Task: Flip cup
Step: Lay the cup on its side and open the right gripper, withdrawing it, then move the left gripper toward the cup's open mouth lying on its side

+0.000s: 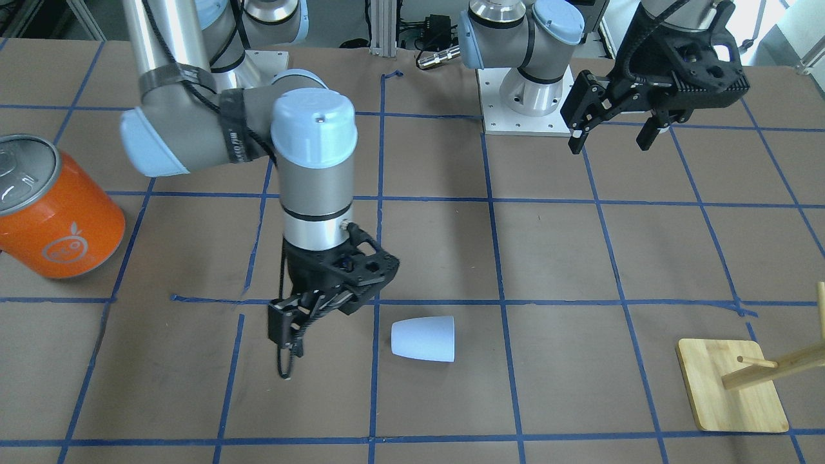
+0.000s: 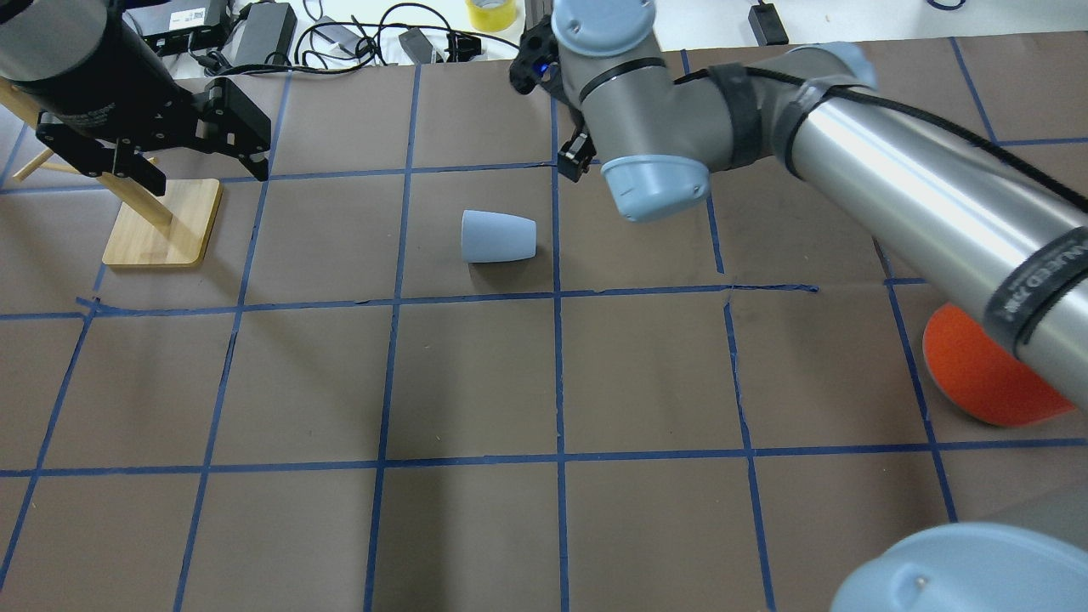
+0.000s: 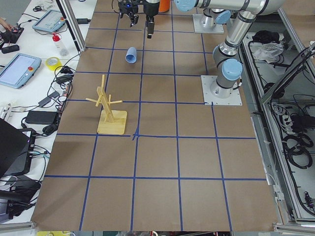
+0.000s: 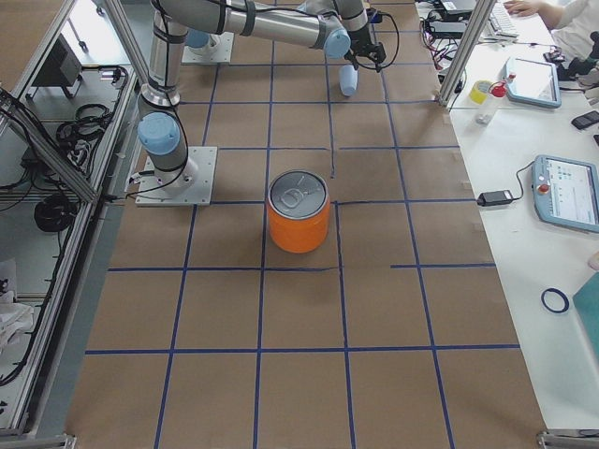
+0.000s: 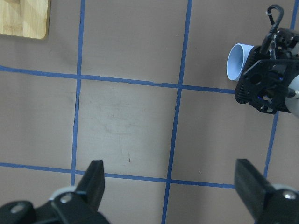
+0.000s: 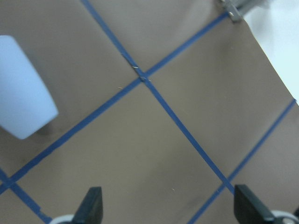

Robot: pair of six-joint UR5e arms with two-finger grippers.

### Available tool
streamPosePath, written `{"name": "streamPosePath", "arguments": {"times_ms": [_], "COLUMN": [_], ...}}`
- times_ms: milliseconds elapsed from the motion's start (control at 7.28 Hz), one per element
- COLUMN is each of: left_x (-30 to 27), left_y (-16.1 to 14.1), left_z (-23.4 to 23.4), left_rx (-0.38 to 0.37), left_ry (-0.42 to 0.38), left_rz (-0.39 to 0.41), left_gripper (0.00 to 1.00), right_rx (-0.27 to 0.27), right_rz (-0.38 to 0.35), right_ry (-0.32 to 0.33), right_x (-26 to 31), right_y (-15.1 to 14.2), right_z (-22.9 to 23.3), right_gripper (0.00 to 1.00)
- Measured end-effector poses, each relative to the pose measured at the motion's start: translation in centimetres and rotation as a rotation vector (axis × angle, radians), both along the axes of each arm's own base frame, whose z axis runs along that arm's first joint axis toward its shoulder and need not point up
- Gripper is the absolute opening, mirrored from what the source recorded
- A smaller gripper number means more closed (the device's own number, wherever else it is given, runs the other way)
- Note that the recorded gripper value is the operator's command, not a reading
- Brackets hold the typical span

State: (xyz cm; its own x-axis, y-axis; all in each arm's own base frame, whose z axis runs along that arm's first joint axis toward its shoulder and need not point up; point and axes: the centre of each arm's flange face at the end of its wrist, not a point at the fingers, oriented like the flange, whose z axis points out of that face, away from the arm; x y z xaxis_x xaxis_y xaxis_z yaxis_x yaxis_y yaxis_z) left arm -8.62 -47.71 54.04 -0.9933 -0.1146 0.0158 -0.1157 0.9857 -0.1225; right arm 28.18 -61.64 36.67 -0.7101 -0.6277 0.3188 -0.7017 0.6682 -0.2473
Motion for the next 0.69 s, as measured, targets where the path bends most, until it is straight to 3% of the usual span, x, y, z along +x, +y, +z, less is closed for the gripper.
{"name": "streamPosePath", "arguments": {"times_ms": [137,275,412,550,687], "left_x": [0.0,0.1,0.0,-0.5,-1.1], "left_y": [-0.2,-0.6,-1.7,-3.3,-4.7], "left_z": [0.0,-0.8,-2.6,-5.4,-8.6], "left_rx": [-0.002,0.011,0.023,0.019,0.011], "left_ry": [0.010,0.018,0.048,0.117,0.189], "left_rz": [0.001,0.002,0.002,0.001,-0.002], "left_gripper": [1.00,1.00,1.00,1.00,1.00], "right_rx": [-0.011,0.014,0.076,0.149,0.193], "right_rz": [-0.229,-0.454,-0.625,-0.749,-0.825], "right_ry": [-0.071,-0.130,-0.157,-0.168,-0.178], "right_x": [-3.6,-6.9,-10.1,-13.4,-16.1], "right_y": [-0.6,-0.7,-0.1,1.3,3.1], "right_z": [1.5,2.4,3.2,4.9,7.1], "right_gripper": [1.00,1.00,1.00,1.00,1.00]}}
